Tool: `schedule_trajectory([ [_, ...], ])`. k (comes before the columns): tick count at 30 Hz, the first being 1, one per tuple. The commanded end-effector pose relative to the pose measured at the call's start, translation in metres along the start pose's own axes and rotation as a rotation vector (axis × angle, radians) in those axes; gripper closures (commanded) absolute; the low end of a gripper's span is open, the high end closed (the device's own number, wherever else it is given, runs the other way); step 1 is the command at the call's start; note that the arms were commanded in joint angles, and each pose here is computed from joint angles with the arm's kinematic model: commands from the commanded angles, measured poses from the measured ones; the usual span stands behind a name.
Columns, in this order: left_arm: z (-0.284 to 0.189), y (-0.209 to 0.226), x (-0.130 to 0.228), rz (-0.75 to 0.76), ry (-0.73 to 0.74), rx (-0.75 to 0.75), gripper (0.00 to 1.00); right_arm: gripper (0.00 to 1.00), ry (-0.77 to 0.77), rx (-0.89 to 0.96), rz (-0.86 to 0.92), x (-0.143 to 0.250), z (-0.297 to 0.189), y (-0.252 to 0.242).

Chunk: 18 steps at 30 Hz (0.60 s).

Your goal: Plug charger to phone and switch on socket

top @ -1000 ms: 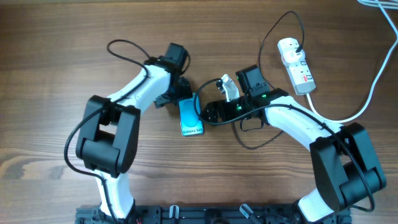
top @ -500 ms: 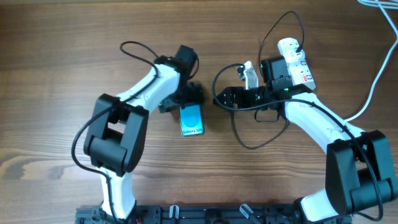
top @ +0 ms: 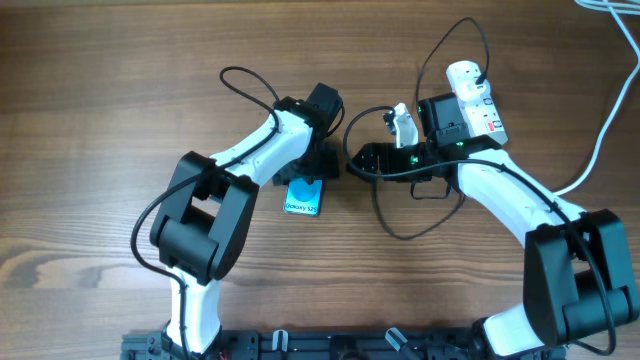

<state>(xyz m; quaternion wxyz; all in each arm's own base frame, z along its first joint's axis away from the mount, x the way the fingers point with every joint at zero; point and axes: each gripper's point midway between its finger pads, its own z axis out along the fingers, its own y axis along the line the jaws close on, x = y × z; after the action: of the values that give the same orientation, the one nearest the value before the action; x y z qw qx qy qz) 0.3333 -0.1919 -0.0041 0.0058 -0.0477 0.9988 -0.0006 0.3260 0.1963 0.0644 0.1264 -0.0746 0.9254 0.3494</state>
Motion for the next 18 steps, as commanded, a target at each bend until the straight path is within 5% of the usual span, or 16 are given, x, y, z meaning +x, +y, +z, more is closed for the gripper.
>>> schedule_trajectory([
  [1,0.027,0.018,0.003,-0.001,0.015,-0.103,0.18,0.00,-0.008,0.011,-0.003,0.000,-0.002,0.000],
  [12,0.028,0.035,-0.028,-0.062,-0.058,-0.088,0.25,0.00,-0.012,0.009,0.004,-0.001,-0.002,0.000],
  [18,0.028,0.028,-0.008,-0.026,0.039,-0.044,0.10,0.00,0.001,0.013,0.016,0.003,-0.002,-0.001],
])
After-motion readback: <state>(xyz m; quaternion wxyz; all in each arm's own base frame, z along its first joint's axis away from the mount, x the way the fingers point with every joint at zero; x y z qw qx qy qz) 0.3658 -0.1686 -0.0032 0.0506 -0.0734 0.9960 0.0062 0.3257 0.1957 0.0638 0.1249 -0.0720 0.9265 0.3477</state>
